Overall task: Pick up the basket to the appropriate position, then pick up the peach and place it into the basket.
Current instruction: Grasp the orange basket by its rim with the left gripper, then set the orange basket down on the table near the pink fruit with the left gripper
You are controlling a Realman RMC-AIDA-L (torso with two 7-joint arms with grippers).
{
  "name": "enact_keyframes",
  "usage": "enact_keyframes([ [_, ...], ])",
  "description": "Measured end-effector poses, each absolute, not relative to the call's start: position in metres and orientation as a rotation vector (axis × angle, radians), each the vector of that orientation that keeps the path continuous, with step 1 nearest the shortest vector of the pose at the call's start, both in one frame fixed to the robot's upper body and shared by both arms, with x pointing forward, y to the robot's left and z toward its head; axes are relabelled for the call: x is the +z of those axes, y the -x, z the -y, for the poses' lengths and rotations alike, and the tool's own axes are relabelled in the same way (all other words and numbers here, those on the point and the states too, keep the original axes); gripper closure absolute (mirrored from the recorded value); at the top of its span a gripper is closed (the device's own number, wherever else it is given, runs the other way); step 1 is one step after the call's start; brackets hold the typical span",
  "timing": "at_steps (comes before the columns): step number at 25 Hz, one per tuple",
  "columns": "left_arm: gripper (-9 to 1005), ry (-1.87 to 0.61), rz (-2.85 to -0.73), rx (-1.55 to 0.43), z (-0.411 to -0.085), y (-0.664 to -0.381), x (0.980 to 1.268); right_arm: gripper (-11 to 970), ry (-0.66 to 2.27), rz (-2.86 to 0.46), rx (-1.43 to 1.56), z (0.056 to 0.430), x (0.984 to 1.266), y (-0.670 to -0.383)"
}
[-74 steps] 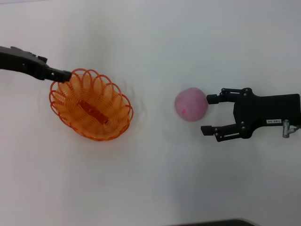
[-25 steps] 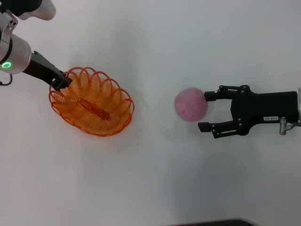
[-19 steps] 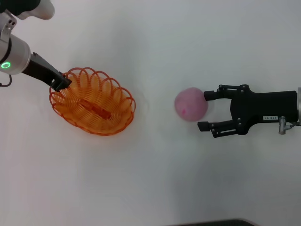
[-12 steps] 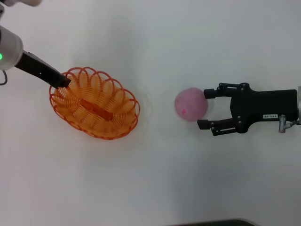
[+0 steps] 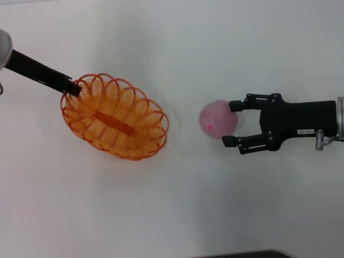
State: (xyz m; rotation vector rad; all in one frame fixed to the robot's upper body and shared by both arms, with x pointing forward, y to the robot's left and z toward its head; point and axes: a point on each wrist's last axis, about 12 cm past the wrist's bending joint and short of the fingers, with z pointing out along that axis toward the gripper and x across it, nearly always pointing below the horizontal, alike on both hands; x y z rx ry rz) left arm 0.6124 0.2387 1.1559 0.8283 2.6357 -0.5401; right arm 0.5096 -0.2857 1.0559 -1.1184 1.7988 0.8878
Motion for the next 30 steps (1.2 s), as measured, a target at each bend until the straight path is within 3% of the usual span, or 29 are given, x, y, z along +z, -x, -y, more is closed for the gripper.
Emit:
enact_keyframes([
  [8,926,-0.651,-2.666,-0.665,-0.256,-0.604,1.154,42,1.112,-1.803,0.9,0.284,1.057,-0.511],
  [17,932,-0.392,-2.656,-0.864,-0.276,-0.575,1.134,42,1.11,-1.805,0.9,0.284,1.057,-0.511],
  [30,933,-0.146,-2.616,-0.936,-0.287,-0.55,1.109,42,1.074,-1.789,0.905,0.286,1.057,-0.509],
])
